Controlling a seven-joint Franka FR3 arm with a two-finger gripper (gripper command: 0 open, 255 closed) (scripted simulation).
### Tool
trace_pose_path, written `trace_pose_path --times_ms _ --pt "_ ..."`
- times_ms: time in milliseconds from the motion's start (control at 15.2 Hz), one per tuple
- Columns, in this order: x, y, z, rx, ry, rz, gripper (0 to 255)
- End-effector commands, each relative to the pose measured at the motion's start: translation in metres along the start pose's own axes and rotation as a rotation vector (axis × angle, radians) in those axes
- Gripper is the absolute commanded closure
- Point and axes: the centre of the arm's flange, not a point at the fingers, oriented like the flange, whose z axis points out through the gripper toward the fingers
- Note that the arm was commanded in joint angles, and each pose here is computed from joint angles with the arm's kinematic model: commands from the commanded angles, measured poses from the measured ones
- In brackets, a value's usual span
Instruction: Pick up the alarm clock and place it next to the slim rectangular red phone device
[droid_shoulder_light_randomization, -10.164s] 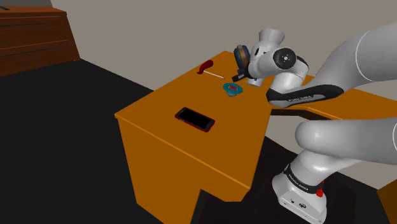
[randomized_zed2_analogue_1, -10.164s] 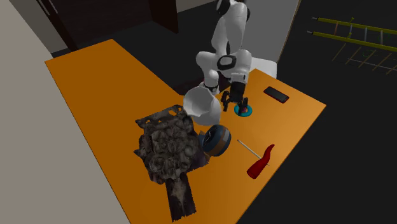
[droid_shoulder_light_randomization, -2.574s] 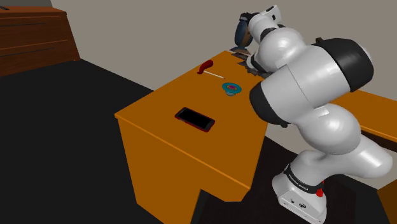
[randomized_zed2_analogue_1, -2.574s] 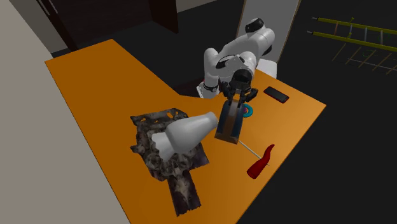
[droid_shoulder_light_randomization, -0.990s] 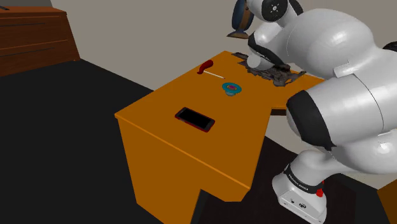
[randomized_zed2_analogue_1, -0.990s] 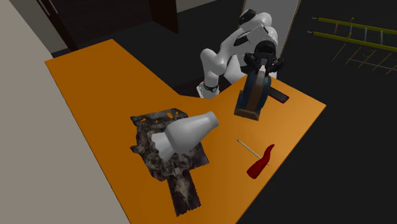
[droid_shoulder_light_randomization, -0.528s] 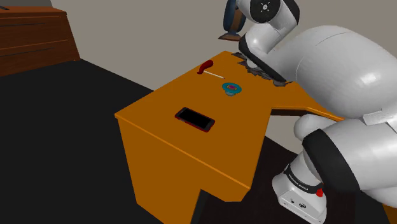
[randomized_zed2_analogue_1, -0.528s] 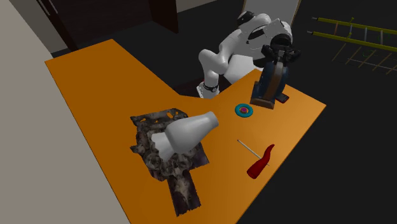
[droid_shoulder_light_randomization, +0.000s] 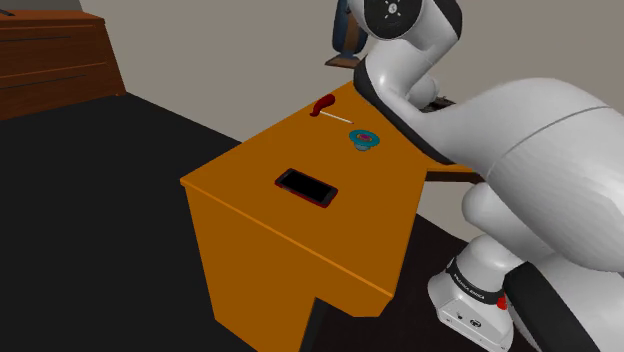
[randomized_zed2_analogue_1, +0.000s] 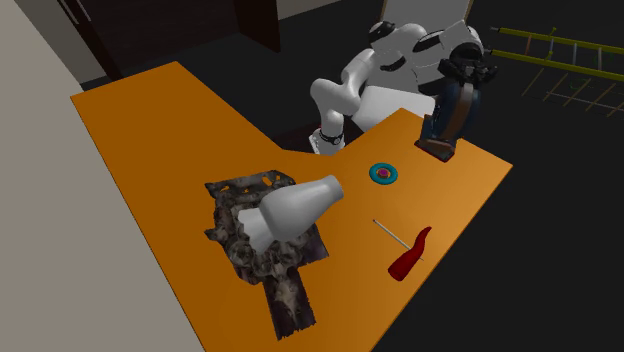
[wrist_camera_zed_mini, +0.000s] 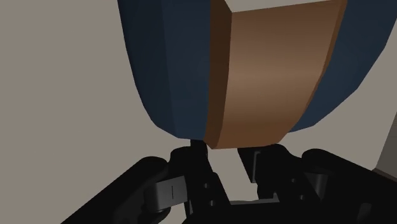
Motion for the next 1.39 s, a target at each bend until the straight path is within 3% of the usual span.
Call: trace_pose_path --times_ms 0,132,1320 --pt "0.002 -0.017 -0.022 -0.002 -0.001 0.001 255" --pt "0.005 -0.036 -0.047 -0.002 -0.001 0.001 255" --pt "-0.089 -0.036 -0.056 -0.002 -0.001 0.001 255"
